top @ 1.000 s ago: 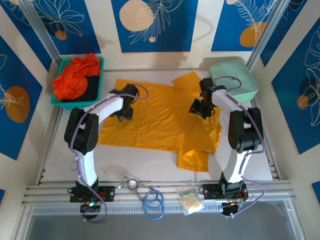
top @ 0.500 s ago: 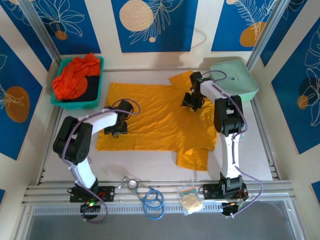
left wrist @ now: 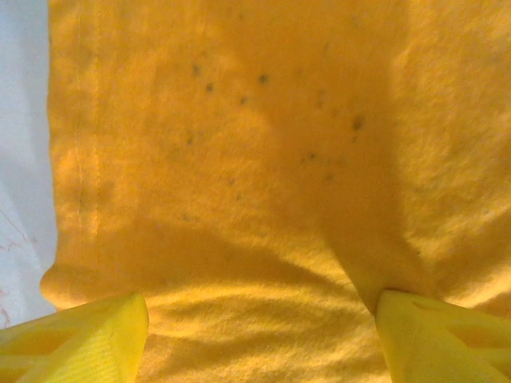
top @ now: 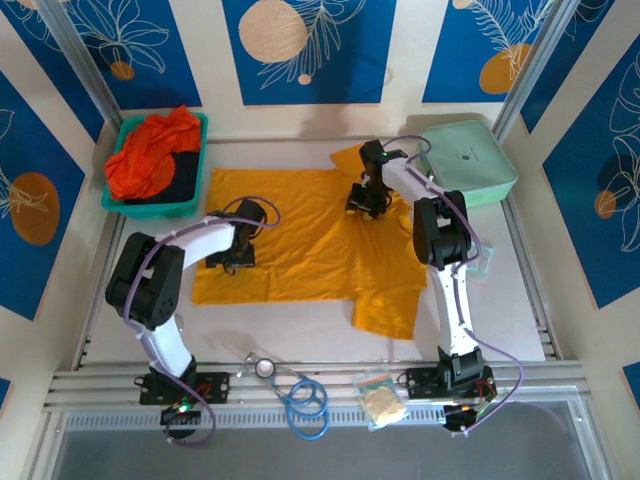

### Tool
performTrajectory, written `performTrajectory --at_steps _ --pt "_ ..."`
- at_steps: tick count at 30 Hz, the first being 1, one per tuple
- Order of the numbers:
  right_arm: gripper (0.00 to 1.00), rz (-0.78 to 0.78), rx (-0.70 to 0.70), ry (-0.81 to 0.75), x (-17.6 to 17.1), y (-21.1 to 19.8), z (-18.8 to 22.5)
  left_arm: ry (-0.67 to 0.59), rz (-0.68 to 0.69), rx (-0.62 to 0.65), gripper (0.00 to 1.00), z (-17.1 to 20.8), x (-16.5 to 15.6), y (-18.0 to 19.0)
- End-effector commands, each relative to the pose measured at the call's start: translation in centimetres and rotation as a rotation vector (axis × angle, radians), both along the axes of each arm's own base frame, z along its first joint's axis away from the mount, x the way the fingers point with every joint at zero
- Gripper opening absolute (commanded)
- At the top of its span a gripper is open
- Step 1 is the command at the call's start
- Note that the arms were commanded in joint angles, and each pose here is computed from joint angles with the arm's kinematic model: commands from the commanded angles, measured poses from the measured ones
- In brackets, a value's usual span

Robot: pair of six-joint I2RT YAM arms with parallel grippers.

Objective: Fold and stack the t-shirts

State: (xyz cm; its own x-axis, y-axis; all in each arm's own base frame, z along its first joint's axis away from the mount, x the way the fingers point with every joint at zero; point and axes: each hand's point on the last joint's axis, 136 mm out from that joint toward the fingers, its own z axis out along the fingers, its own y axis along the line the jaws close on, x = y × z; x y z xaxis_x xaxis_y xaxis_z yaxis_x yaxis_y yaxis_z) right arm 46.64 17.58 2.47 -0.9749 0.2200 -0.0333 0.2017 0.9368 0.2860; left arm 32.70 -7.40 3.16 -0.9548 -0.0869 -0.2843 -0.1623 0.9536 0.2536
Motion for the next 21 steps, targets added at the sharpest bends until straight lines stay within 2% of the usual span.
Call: performTrajectory --at_steps 1,6,10,15,21 --pt "0.43 -0.113 -0.056 0.053 -2.5 -5.0 1.2 0.005 -0.012 0.041 0.77 1.0 0.4 0.5" --pt "0.43 -0.214 -0.026 -0.005 -4.7 -9.2 3.9 0.004 -0.028 0.022 0.78 1.1 0.5 0.1" --pt "0.44 -0.237 -0.033 -0.042 -6.3 -11.0 5.5 -0.025 -0.035 0.021 0.83 2.4 0.8 0.2" --pt "0.43 -0.24 -0.035 -0.01 -9.0 -11.6 4.3 -0.056 -0.043 0.015 0.88 4.1 1.0 0.2" --pt "0.39 -0.232 -0.06 0.049 -13.2 -12.1 2.6 -0.054 -0.039 0.019 0.88 4.8 -0.1 0.8"
